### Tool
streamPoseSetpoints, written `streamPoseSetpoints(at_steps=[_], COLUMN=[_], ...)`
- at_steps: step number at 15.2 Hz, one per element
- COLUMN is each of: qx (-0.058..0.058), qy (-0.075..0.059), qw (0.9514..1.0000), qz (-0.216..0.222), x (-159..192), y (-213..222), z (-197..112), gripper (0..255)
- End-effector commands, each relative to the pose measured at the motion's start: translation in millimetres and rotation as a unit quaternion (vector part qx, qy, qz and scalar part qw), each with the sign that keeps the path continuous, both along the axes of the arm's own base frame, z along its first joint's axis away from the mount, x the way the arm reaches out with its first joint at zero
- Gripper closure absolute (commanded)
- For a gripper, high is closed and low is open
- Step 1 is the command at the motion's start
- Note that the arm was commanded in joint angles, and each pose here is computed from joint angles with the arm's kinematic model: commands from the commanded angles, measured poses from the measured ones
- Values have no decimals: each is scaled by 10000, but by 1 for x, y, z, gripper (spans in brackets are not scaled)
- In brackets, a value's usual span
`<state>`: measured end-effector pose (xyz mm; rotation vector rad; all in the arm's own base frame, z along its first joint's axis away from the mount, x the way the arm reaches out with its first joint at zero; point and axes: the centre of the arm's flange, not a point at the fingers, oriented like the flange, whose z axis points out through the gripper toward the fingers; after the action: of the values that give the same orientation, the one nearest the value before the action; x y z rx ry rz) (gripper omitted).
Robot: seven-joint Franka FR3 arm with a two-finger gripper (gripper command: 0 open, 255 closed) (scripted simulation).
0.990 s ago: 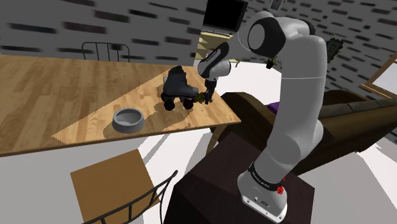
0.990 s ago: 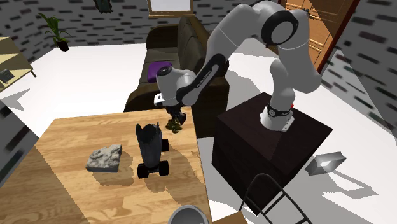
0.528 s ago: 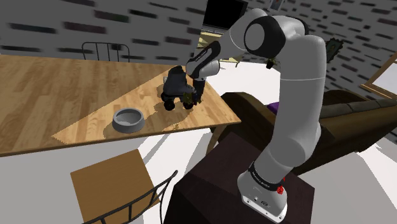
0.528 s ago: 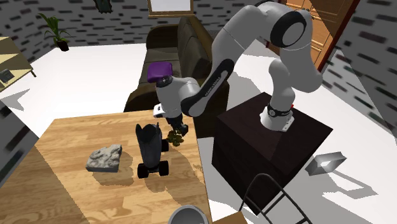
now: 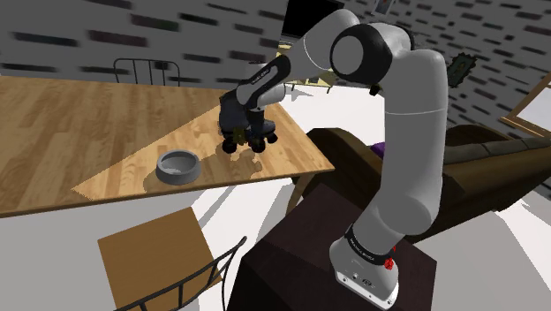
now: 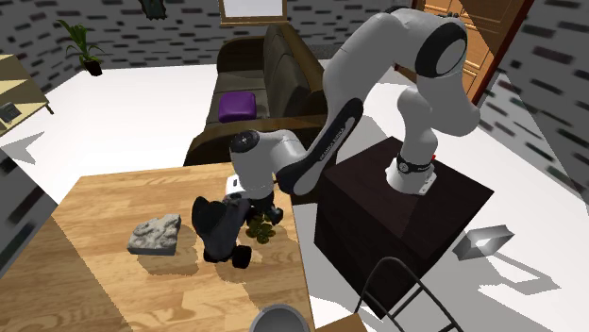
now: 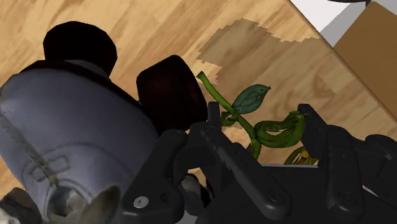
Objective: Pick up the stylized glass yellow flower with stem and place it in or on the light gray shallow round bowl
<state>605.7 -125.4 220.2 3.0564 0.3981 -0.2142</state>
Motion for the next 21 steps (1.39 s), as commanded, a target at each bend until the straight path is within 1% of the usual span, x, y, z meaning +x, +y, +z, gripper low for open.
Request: streamPoseSetpoints(at_steps=[1,20,21], qx=[9,9,9], qy=[57,57,57], qw=[10000,10000,10000], qz=[12,12,12], x=[9,113,122], y=[28,256,275], z=[-6,-10,-11], gripper=[255,255,255])
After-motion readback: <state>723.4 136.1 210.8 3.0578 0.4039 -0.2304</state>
